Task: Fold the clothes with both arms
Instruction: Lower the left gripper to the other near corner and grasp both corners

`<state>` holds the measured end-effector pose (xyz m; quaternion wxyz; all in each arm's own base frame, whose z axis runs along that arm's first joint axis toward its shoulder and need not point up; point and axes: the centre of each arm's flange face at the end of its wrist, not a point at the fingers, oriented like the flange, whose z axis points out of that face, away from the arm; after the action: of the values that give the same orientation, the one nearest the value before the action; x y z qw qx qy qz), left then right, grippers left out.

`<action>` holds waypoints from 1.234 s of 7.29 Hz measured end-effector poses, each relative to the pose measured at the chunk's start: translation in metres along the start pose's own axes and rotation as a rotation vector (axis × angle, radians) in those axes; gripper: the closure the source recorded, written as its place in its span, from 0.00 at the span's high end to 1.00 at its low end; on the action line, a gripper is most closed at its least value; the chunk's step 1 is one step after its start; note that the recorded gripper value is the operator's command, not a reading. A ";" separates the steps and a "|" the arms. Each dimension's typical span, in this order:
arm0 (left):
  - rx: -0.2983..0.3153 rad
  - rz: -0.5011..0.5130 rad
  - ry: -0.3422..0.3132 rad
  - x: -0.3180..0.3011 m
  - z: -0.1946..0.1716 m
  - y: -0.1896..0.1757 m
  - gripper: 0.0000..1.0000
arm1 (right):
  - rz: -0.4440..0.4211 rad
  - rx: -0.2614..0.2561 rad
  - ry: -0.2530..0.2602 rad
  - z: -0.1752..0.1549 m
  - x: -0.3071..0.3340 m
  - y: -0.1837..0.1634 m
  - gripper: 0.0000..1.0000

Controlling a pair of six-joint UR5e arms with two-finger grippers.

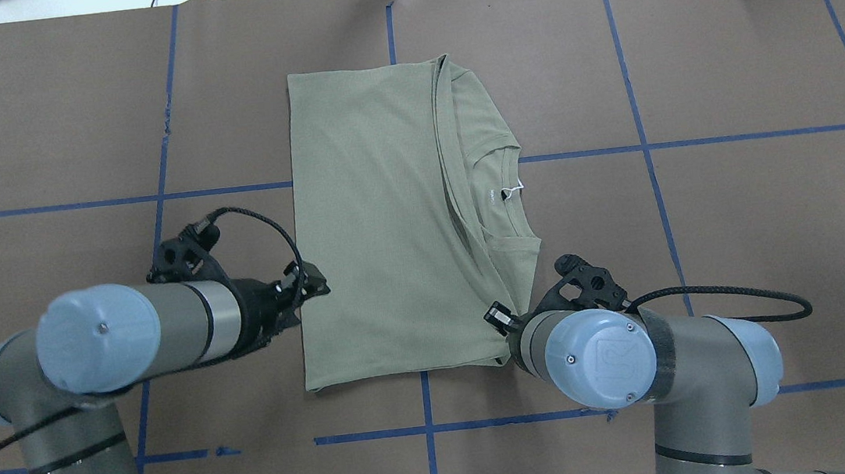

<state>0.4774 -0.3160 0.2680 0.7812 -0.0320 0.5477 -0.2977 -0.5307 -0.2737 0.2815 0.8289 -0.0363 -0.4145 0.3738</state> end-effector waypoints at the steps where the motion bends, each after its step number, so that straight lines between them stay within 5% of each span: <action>1: -0.004 -0.007 -0.041 -0.020 0.012 0.031 0.65 | 0.000 0.001 0.001 0.000 0.001 0.000 0.00; 6: 0.013 0.009 -0.101 -0.050 0.040 0.059 0.65 | 0.000 0.005 0.003 0.001 0.004 -0.003 0.00; 7: 0.021 0.011 -0.110 -0.053 0.046 0.057 0.54 | 0.000 0.005 0.003 0.001 0.004 -0.003 0.00; 9: 0.025 0.011 -0.113 -0.053 0.049 0.057 0.50 | 0.000 0.005 0.002 0.001 0.004 -0.003 0.00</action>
<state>0.5329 -0.2563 0.3105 0.8130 -0.0358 0.4990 -0.2979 -0.5277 -0.2734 0.2858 0.8296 -0.0346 -0.4125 0.3748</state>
